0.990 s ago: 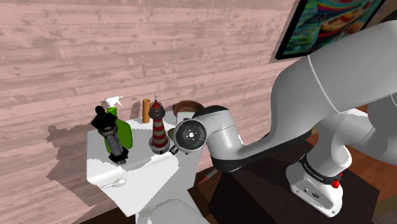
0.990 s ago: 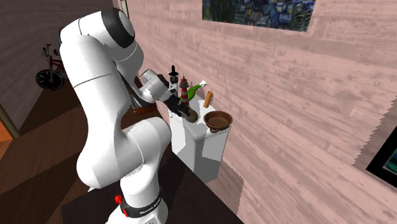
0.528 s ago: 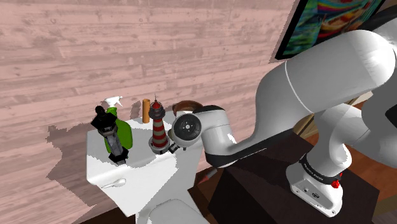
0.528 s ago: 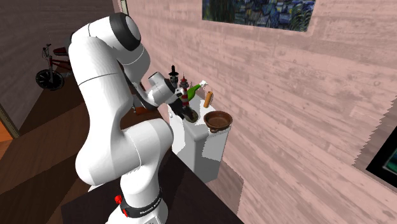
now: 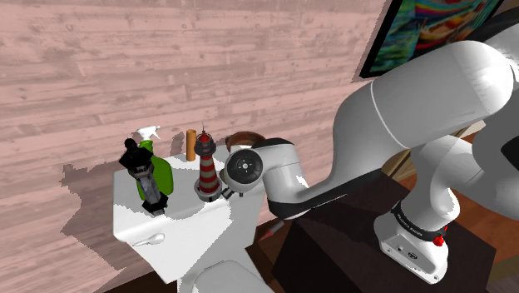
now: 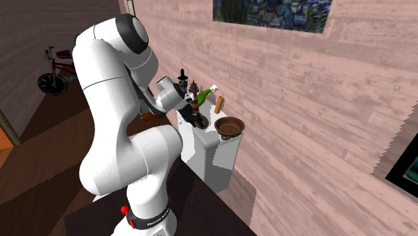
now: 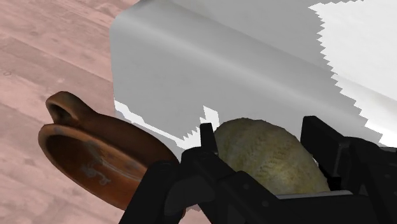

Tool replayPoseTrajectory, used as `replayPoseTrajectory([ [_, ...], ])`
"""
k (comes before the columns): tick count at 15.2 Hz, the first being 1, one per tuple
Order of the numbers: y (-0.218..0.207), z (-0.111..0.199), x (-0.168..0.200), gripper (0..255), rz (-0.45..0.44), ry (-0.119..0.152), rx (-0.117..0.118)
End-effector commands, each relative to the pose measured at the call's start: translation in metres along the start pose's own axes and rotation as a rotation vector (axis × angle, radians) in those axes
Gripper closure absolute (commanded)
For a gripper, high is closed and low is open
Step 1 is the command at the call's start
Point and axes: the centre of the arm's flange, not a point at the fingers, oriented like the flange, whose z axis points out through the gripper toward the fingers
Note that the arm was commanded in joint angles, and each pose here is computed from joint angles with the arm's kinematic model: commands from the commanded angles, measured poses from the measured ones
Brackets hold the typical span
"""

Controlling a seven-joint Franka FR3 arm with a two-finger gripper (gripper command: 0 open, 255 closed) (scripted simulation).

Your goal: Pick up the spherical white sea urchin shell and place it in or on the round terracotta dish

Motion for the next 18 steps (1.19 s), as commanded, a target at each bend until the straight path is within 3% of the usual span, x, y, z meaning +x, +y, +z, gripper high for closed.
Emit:
replayPoseTrajectory([
  [1, -0.001, 0.000, 0.000, 255, -0.001, 0.002, 0.003],
  [9, -0.001, 0.000, 0.000, 255, -0.001, 0.002, 0.003],
  [18, 0.017, -0.041, 0.018, 255, -0.001, 0.002, 0.003],
])
